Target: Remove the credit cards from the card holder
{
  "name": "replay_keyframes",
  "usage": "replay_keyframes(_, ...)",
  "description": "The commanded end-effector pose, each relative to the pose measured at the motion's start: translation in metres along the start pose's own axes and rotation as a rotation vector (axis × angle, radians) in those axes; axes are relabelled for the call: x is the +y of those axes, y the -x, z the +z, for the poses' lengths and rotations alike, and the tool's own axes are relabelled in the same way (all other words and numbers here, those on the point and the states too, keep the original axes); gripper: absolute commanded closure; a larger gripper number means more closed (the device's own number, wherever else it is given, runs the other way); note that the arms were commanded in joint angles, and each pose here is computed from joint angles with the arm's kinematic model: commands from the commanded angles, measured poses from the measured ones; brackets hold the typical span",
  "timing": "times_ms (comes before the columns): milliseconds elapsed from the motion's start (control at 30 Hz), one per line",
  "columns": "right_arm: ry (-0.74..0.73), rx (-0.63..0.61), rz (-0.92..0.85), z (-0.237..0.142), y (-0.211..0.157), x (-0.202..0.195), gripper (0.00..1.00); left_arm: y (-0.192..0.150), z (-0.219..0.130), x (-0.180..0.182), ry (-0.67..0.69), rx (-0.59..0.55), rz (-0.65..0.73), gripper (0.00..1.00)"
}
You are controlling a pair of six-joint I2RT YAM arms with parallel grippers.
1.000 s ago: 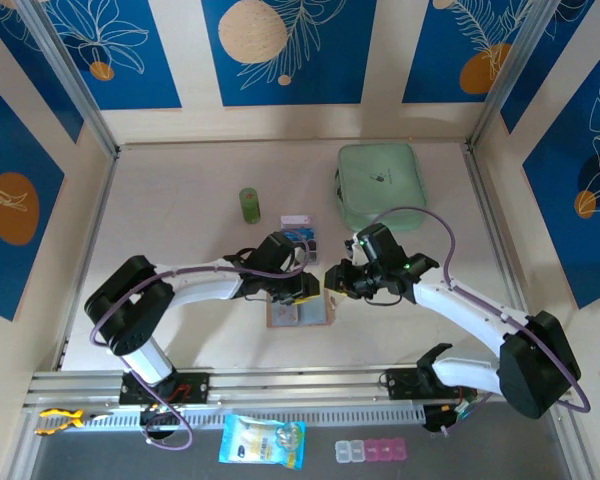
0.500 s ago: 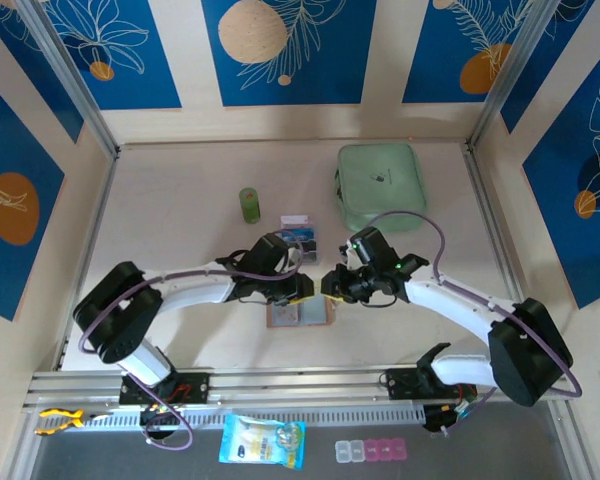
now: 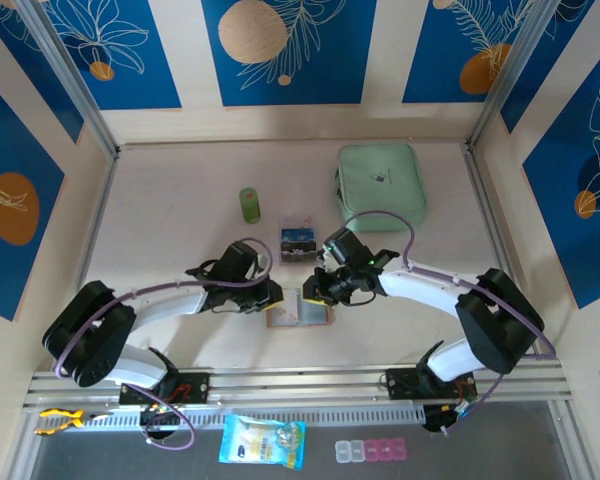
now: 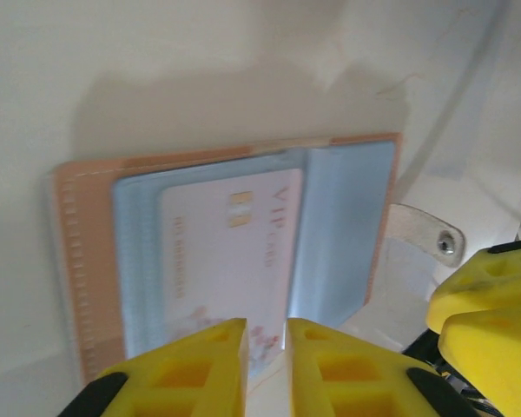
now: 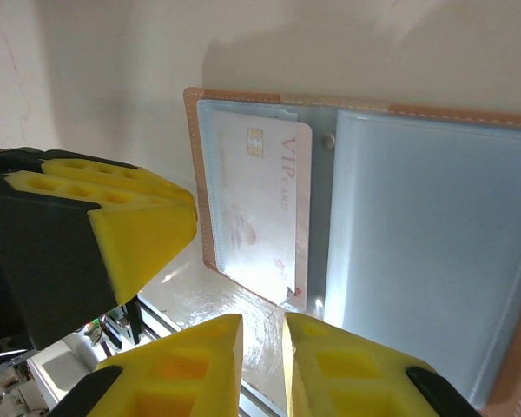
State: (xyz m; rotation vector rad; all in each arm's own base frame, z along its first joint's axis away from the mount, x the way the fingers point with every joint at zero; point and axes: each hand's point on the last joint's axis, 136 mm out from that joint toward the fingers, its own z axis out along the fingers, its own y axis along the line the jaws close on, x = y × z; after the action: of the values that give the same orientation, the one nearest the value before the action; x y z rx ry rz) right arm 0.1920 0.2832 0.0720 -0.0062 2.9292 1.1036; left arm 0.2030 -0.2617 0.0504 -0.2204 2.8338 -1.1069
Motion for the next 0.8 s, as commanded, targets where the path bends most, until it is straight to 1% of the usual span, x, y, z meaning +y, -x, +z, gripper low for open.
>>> replay_keyframes(0,0.023,0.024,-0.008,0.007,0.001,0.011,0.79,-0.002,-0.002,0.011,0.01,0.005,0.004,0.85)
replay_keyframes(200,0.017,0.048,-0.006,0.018,0.003,0.012,0.79,-0.002,0.004,0.014,0.005,0.021,0.0,0.9)
replay_keyframes(467,0.016,0.076,-0.005,0.03,0.004,0.012,0.78,-0.005,0.008,0.033,0.066,0.036,-0.01,0.95)
replay_keyframes(767,0.003,0.102,0.003,0.042,0.003,0.007,0.78,-0.009,0.012,0.044,0.096,0.052,-0.019,0.97)
